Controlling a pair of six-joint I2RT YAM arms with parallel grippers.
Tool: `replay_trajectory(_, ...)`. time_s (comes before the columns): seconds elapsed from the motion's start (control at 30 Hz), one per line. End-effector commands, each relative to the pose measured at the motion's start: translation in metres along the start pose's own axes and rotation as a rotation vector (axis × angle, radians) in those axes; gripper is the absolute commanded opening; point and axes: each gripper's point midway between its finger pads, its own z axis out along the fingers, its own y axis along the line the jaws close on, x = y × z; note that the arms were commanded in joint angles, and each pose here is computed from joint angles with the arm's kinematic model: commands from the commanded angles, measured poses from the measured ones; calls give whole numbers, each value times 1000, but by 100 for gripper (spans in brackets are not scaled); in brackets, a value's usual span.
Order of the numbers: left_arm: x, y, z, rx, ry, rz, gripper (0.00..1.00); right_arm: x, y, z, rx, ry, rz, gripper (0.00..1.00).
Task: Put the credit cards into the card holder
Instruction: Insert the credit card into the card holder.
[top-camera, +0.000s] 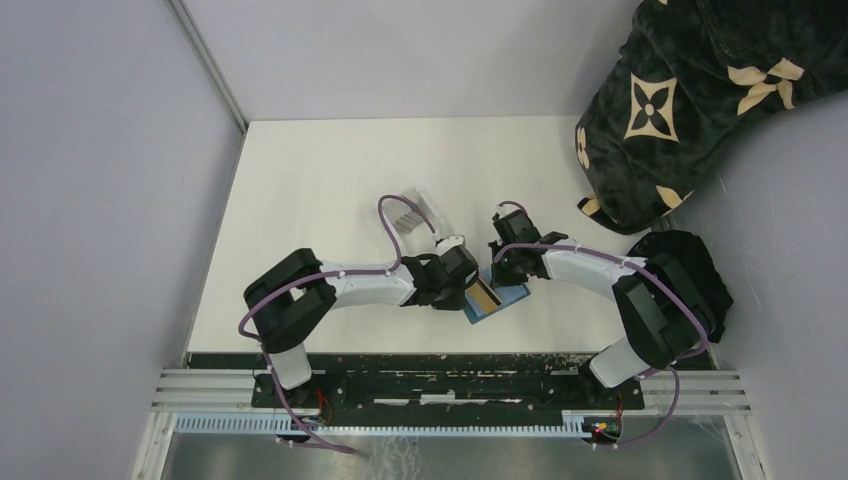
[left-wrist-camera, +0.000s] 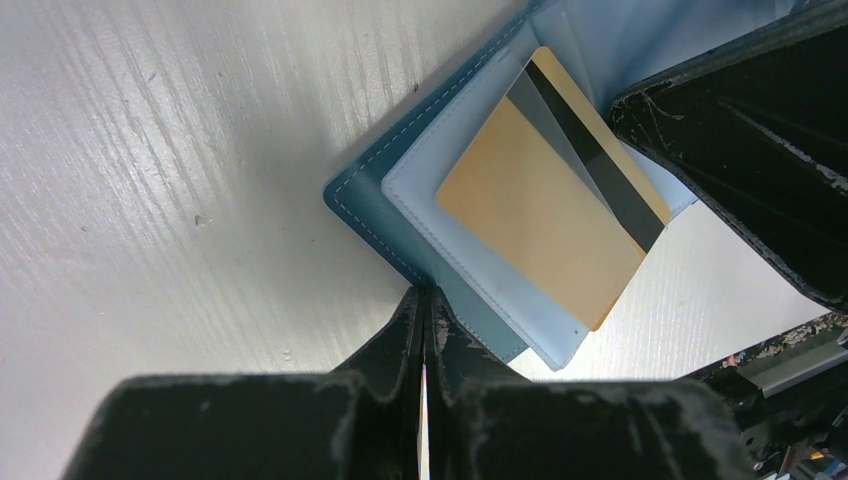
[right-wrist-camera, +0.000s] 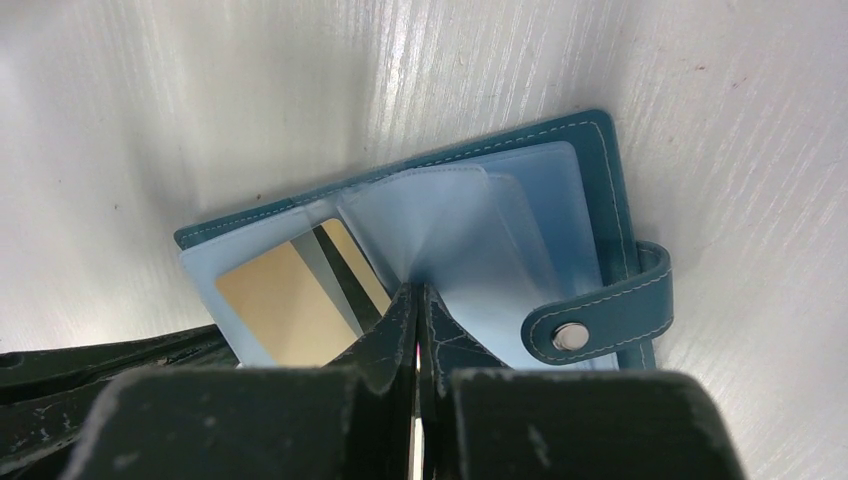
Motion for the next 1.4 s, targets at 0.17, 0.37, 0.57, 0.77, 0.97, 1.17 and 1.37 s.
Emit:
replay_trajectory(0.17, 5, 0, 8, 5, 7, 30, 3, 9, 3, -2, -23, 18, 27, 1)
replay_trajectory(0.37, 7, 1, 11, 4, 17, 34, 3, 13, 4, -2, -36, 20, 53, 1)
replay_trajectory(0.57, 11, 2, 13, 0, 30, 43, 3, 12, 7, -4, -48, 6, 76, 1)
replay_trajectory(0.77, 17, 3, 15, 2, 48, 56, 3, 12, 10, -4, -55, -4, 94, 1)
replay_trajectory(0.97, 20, 5, 15, 2, 58, 70, 3, 14, 17, -2, -64, -6, 102, 1)
replay_trajectory(1.17, 22, 8, 17, -1, 69, 87, 3, 15, 26, -1, -65, -11, 96, 1)
replay_trajectory(1.37, 27, 14, 17, -14, 81, 105, 3, 3, 26, -7, -30, -44, 68, 2)
